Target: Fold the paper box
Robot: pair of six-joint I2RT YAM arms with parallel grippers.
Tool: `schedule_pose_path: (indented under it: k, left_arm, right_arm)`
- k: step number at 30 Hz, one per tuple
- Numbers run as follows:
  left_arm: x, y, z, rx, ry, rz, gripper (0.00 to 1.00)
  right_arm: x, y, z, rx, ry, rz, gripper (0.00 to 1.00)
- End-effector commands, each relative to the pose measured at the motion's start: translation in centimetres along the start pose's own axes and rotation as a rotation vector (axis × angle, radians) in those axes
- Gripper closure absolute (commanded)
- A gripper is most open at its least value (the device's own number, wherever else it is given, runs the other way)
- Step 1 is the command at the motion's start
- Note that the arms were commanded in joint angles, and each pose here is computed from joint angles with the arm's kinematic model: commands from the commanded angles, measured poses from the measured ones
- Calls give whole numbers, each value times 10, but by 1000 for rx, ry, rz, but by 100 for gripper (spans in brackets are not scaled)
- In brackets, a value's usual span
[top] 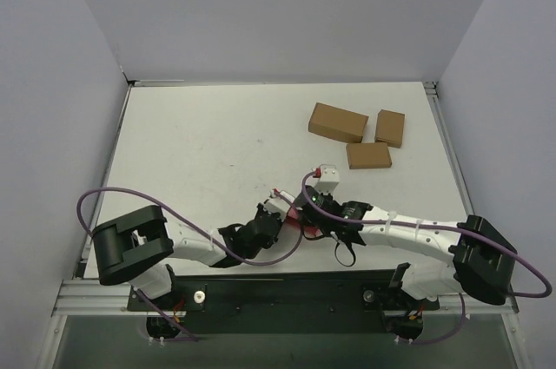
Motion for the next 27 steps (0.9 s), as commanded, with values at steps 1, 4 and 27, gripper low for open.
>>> schedule_pose_path:
  k: [1, 4, 27]
  left_arm:
    - [-6, 13, -3, 48, -42, -95, 62]
    - [-7, 18, -1, 56, -48, -131, 54]
    - [10, 107, 21, -10, 229, -427, 29]
  right_arm:
    - [-3, -8, -11, 38, -41, -10, 79]
    - [-6, -13, -16, 48, -43, -33, 80]
    - [-28, -27, -26, 51, 11, -131, 81]
Point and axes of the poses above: each gripper's point midway between its finger pads, its own y axis back along the fingers, its own x axis along the line the jaws close on, z = x × y, the point moved 4 cm from there along y, back along the fingers, and after that the axes turned 13 degrees about -y, right-handed, at the moved point
